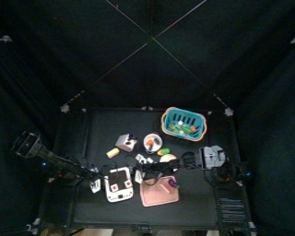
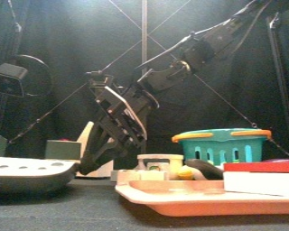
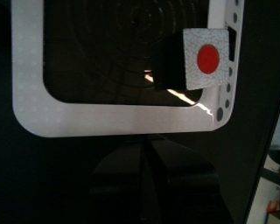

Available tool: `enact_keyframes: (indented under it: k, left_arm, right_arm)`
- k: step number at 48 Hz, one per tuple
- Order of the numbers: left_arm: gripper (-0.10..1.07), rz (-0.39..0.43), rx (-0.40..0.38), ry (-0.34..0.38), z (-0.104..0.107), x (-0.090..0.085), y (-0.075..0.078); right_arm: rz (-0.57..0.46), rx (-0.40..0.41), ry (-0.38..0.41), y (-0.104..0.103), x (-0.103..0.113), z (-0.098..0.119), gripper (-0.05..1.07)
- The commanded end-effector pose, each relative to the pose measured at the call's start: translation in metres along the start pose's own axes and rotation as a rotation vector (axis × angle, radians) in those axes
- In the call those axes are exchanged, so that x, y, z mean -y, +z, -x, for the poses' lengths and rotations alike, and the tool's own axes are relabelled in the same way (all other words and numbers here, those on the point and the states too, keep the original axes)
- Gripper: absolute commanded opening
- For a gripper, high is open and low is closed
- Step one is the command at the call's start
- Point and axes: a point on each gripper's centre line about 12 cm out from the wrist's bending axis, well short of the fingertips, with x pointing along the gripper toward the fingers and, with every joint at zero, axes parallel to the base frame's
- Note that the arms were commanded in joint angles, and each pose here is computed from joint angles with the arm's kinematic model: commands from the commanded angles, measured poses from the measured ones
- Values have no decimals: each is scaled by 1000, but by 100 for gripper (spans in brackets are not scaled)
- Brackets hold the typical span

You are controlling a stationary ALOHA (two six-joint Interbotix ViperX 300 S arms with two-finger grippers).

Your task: Move stove closer to center

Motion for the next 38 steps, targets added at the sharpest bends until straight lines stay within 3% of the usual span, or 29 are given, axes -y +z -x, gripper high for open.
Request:
enact_keyframes:
  k: [1,17,38]
  left_arm:
    - [48,3,31,-19,0,7,10]
    - [48,11,26,-9,-1,3,9]
    - [48,9,21,4,13,-2,7]
  right_arm:
    - [1,85,29,32,-11,23,53]
    - [3,80,33,30,-14,24,53]
    - [9,60,19,30,-15,41,53]
